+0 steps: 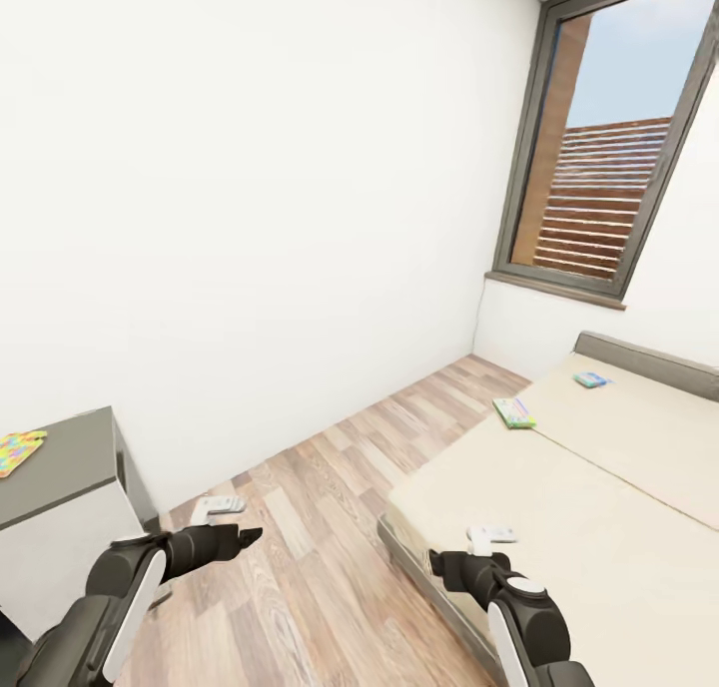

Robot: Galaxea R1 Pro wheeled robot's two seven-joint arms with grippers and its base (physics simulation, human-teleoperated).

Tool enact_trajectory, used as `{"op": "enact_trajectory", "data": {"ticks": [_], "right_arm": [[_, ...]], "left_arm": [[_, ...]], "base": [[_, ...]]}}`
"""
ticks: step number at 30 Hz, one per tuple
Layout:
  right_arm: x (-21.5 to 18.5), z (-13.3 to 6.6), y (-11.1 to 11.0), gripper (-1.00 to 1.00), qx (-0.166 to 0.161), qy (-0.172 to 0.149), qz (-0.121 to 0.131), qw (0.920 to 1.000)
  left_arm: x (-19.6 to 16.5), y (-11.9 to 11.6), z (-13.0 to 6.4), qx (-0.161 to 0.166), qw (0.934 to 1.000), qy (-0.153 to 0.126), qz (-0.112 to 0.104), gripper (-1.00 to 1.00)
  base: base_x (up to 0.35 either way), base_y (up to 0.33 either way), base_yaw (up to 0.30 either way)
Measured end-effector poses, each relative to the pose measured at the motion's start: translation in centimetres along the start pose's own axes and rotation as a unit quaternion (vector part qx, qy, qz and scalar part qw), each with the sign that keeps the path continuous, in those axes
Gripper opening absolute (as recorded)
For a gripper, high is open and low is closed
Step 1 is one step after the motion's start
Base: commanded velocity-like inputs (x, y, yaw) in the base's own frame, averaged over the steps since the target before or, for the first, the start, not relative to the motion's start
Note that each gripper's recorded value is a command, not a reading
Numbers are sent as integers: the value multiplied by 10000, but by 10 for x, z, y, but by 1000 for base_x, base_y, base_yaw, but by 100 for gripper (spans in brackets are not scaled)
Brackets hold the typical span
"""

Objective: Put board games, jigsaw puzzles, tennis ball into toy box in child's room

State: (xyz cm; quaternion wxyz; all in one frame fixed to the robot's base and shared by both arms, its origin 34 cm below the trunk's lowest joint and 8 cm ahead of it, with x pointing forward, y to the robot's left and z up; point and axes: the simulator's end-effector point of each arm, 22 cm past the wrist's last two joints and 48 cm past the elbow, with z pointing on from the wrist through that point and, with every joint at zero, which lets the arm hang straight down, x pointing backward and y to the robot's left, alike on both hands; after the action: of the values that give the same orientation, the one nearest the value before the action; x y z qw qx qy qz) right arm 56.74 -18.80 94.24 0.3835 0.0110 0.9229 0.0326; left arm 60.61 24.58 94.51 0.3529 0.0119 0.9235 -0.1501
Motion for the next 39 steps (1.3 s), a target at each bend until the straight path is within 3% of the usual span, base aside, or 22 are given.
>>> {"op": "enact_trajectory", "data": {"ticks": [39], "right_arm": [[0, 1, -3, 100, 27, -20, 29, 10000]], "left_arm": [[-1, 3, -1, -24, 10000, -9, -25, 100]], "base": [[262, 170, -280]]}}
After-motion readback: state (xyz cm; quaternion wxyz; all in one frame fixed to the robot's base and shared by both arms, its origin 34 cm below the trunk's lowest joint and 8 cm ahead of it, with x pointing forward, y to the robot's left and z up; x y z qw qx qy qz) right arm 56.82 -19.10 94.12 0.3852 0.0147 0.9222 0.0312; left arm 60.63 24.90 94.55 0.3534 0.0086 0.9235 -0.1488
